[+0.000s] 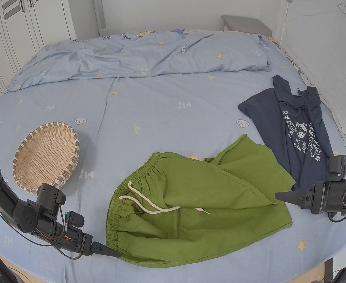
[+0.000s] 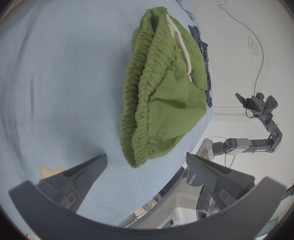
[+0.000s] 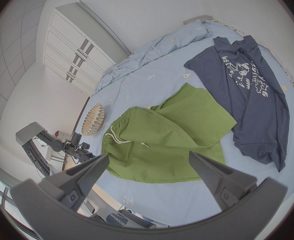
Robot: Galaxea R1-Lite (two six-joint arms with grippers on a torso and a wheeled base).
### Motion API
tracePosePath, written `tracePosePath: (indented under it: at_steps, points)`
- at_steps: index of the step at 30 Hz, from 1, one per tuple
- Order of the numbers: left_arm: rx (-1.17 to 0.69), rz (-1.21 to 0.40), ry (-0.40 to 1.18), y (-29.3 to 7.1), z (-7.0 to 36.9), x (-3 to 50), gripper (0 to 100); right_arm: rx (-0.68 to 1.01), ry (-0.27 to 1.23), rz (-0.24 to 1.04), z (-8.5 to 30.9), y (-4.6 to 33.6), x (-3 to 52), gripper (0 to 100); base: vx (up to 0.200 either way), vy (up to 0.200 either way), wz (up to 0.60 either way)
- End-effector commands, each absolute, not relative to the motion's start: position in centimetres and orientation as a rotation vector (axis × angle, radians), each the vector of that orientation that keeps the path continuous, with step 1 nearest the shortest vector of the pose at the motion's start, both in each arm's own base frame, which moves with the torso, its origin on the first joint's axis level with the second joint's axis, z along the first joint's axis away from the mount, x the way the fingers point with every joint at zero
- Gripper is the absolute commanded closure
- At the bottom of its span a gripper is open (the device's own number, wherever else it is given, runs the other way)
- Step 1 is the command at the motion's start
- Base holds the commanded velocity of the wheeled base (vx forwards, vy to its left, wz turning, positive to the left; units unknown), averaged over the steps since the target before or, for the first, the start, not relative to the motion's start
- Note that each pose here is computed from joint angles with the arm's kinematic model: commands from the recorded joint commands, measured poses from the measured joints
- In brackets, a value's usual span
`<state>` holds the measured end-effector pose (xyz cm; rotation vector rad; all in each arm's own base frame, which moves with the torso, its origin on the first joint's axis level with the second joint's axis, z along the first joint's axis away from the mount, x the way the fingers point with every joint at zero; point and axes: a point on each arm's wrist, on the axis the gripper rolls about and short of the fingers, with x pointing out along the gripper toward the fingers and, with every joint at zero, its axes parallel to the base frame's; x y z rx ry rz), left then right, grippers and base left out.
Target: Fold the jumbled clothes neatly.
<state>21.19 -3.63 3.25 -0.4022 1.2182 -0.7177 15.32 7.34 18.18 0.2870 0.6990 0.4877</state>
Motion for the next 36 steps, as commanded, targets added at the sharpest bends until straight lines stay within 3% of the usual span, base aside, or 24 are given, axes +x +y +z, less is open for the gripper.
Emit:
tracePosePath:
  at_steps: [1, 12, 13, 27, 32, 36]
  points:
    - [-0.412, -0.712, 1.228, -3.8, 2.6, 21.9, 0, 0.285, 0.703, 0.488, 18.1, 7.4, 15.3, 0, 0.000, 0.000, 0.00]
    - [-0.450, -0.735, 1.207, -6.0, 2.6, 22.3, 0, 0.283, 0.714, 0.483, 17.4, 7.5, 15.7, 0, 0.000, 0.000, 0.00]
    - [-0.452, -0.731, 1.204, -6.0, 2.5, 22.2, 100, 0.283, 0.714, 0.483, 17.3, 7.6, 15.8, 0, 0.000, 0.000, 0.00]
    - [-0.486, -0.684, 1.182, -4.3, 3.3, 20.6, 100, 0.293, 0.698, 0.480, 17.5, 7.3, 15.6, 0, 0.000, 0.000, 0.00]
    - [-0.559, -0.631, 1.160, -2.3, 3.3, 19.8, 100, 0.298, 0.749, 0.446, 16.2, 6.7, 14.9, 0, 0.000, 0.000, 0.00]
    - [-0.625, -0.603, 1.145, -0.7, 3.1, 18.9, 100, 0.382, 0.883, 0.384, 13.0, 4.4, 15.2, 0, 0.000, 0.000, 0.00]
